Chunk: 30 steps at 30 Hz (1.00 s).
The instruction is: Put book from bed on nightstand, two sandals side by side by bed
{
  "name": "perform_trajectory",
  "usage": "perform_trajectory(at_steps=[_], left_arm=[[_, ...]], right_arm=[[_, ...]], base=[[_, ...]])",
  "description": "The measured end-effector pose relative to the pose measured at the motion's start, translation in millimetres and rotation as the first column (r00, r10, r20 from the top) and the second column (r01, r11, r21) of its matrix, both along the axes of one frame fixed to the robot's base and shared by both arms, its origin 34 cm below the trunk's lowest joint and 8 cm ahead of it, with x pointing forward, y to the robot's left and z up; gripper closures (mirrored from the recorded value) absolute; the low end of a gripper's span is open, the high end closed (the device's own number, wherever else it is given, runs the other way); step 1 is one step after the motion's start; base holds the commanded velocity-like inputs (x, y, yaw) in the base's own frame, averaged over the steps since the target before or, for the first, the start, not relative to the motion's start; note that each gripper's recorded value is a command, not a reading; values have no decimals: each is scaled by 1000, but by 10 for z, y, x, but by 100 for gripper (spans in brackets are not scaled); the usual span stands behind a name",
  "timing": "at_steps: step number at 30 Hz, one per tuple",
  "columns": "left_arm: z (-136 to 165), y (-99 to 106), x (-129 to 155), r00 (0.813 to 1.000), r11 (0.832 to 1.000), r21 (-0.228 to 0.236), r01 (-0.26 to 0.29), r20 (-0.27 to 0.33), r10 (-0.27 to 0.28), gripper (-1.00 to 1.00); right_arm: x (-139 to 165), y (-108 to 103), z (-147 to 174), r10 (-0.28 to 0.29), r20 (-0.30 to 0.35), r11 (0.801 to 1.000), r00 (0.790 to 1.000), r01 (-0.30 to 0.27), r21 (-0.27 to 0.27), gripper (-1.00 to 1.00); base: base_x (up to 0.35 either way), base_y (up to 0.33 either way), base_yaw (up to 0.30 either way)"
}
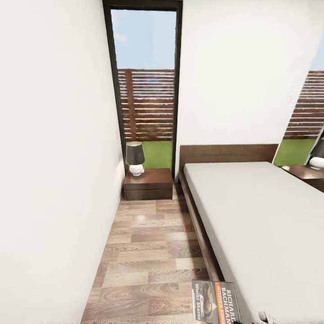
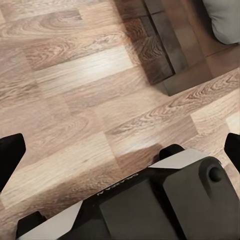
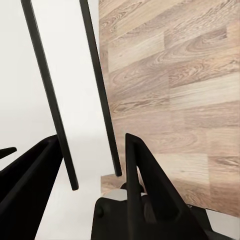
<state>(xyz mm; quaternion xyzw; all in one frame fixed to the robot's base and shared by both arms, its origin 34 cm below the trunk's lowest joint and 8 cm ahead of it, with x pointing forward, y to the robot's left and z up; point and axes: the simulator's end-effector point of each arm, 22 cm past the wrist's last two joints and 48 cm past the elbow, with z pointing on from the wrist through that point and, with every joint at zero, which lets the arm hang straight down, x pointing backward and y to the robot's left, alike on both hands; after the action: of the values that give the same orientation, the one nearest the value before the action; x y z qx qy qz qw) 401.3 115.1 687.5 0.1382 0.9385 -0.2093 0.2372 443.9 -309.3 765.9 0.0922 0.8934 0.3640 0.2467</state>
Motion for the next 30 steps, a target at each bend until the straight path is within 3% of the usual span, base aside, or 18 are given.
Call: perform_trajectory(at_steps=[16,30], left_arm=[[-59,0,-66,1000,1000,0,0,-20,0,-100],[-57,0,-70,1000,1000,0,0,-20,0,-100]], right_arm=[[-51,2,-67,0,-20,1000,1000,0,1,100],[-60,12,-68,2,-21,1000,1000,-2,1,100]], base=[[6,0,-61],[291,0,-1]])
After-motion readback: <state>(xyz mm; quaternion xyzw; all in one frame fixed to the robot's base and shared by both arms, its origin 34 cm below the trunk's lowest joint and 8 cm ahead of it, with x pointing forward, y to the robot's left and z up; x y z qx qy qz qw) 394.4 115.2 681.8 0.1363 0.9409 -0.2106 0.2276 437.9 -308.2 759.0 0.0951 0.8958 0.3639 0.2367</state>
